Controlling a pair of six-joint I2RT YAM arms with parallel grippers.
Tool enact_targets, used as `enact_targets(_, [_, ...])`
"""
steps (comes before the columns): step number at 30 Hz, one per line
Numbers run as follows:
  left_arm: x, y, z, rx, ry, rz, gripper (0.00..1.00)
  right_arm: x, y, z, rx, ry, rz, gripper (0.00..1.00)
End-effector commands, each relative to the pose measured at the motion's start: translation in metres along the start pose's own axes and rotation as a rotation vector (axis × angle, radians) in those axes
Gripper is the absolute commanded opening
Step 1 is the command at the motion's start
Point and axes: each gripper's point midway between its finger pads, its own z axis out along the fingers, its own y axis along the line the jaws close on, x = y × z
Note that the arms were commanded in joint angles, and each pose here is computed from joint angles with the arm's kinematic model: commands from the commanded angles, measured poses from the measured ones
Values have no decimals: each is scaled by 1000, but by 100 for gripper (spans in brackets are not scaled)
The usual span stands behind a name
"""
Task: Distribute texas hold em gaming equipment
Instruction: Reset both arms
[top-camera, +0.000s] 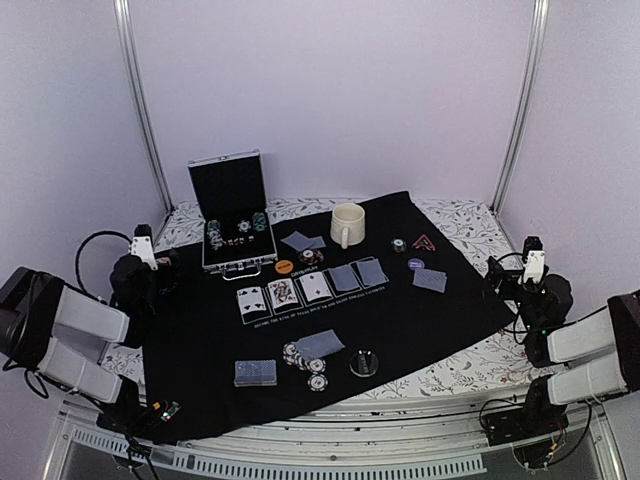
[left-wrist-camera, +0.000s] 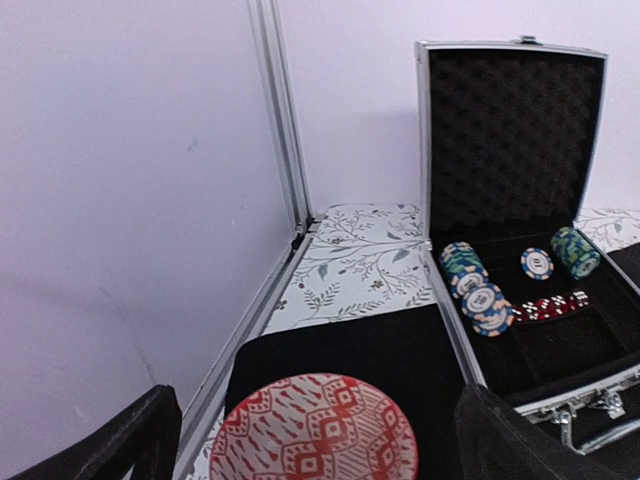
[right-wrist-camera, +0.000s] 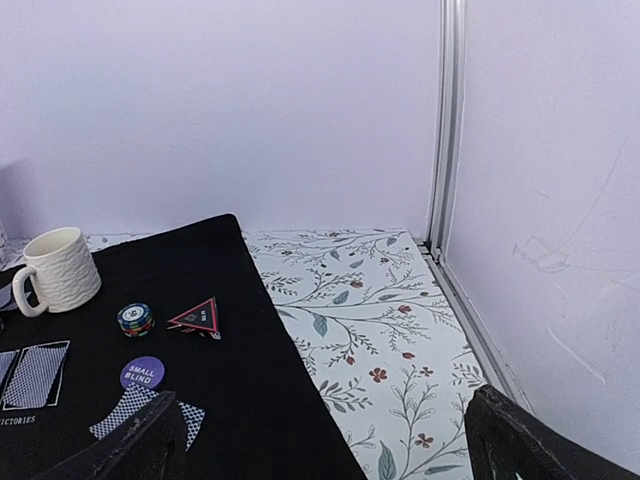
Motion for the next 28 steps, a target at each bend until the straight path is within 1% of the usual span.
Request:
enact_targets(1, [-18, 9, 2, 58, -154, -85, 98, -28, 10, 5, -67, -162, -42, 99])
enact_targets(4, [-15, 3, 4, 94, -197, -69, 98, -12, 15, 19, -97, -123, -55, 99])
enact_targets(6, [-6, -8, 11, 152, -127, -59, 98, -8, 20, 28, -126, -103, -76, 99])
enact_targets(8, [-8, -10, 16, 178, -136, -50, 98, 3, 20, 44, -132, -28, -77, 99])
enact_targets(10, [-5, -9, 20, 194, -104, -71, 98, 6, 8, 52, -118, 6, -41, 99])
enact_targets(12, [-7, -8, 22, 192, -118, -71, 98, 5, 5, 53, -108, 5, -8, 99])
enact_targets(14, [-4, -8, 22, 194, -104, -70, 98, 5, 4, 53, -106, 5, -6, 99])
enact_targets(28, [-5, -8, 21, 194, -111, -69, 98, 5, 5, 53, -109, 5, -8, 99])
